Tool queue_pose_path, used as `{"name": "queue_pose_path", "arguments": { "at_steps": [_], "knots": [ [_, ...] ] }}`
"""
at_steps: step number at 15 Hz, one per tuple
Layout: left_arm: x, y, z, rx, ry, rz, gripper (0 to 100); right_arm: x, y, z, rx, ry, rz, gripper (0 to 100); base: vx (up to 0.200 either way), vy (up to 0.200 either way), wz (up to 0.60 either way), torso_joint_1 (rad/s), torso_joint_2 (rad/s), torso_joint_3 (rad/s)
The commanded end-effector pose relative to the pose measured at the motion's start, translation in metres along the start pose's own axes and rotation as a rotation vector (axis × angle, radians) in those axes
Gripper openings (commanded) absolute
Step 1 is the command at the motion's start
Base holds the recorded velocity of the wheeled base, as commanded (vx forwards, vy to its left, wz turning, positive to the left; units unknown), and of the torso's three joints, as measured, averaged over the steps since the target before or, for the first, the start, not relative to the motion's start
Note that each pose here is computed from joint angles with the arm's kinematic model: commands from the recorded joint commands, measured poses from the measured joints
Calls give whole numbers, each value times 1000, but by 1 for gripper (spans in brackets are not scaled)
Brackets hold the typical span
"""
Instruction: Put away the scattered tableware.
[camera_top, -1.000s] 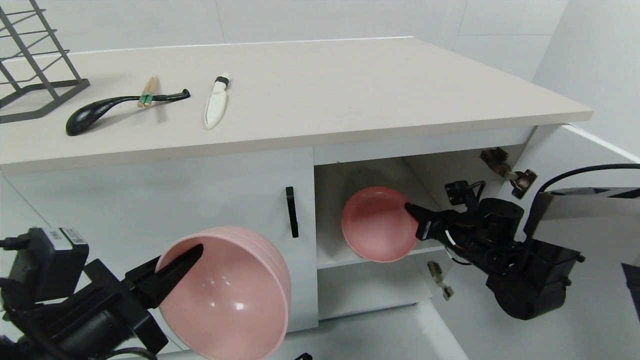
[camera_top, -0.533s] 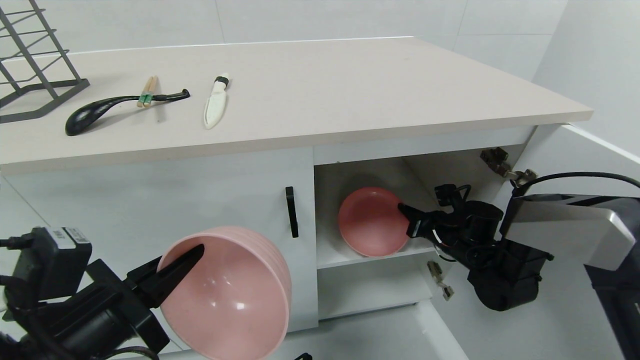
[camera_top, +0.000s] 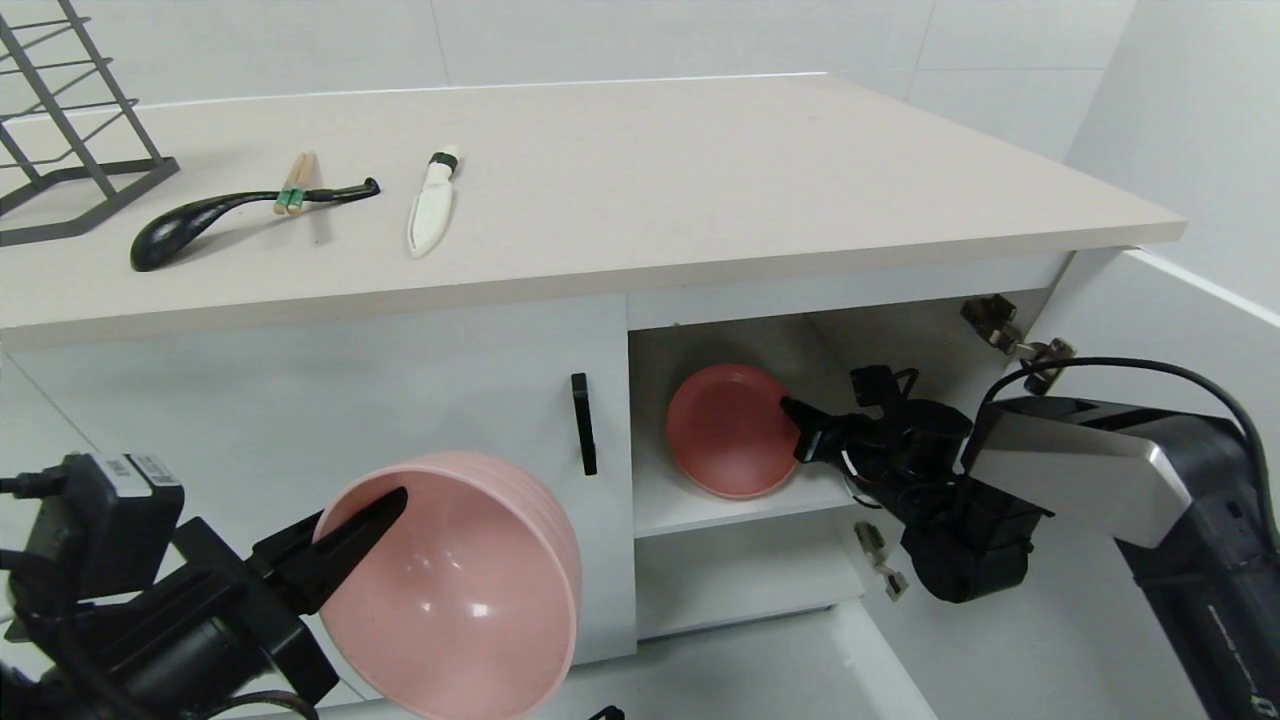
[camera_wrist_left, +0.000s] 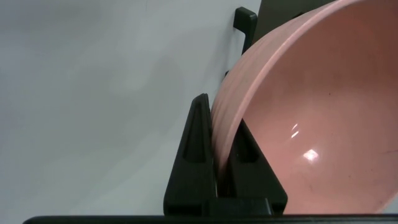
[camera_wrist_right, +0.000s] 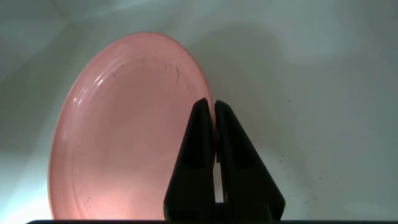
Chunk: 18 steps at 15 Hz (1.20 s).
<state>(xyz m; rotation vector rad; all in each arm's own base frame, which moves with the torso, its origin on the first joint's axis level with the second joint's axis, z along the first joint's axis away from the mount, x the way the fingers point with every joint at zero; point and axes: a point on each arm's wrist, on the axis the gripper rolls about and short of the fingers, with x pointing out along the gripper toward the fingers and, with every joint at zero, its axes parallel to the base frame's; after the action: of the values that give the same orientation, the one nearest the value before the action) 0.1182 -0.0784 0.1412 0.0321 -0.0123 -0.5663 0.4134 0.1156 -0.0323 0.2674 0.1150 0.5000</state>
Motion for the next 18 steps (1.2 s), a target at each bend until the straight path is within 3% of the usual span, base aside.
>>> {"name": "queue_pose_path", "arguments": {
  "at_steps": [1,3,4,7,9,12,13,14,16,17,18],
  "knots": [
    [0,0,0,0,3,0,0,1,0,-3,0,3,2,0,0,0,0,0,0,0],
    [0,0,0,0,1,0,0,1,0,-4,-1,6,0,0,0,0,0,0,0,0],
    [0,0,0,0,3,2,0,1,0,-4,-4,6,0,100,0,0,0,0,0,0],
    [0,0,-1,0,4,2,0,-2,0,-4,-17,16,-3,100,0,0,0,0,0,0],
    [0,0,-1,-1,10,2,0,-11,5,13,-78,3,-6,100,0,0,0,0,0,0],
    [0,0,-1,3,9,2,0,-64,59,64,-123,7,52,100,0,0,0,0,0,0],
    [-1,0,0,5,4,2,0,-75,68,70,-123,11,63,100,0,0,0,0,0,0],
    [-2,-1,1,4,-2,-3,0,-112,94,85,-123,26,102,100,0,0,0,0,0,0],
    [-2,-1,0,8,2,-9,0,-166,113,91,-121,77,129,100,0,0,0,0,0,0],
    [-2,-1,0,8,4,-11,0,-168,113,92,-121,76,131,100,0,0,0,0,0,0],
    [1,-9,-1,22,15,-59,0,-205,121,105,-128,42,138,100,0,0,0,0,0,0]
  ]
}}
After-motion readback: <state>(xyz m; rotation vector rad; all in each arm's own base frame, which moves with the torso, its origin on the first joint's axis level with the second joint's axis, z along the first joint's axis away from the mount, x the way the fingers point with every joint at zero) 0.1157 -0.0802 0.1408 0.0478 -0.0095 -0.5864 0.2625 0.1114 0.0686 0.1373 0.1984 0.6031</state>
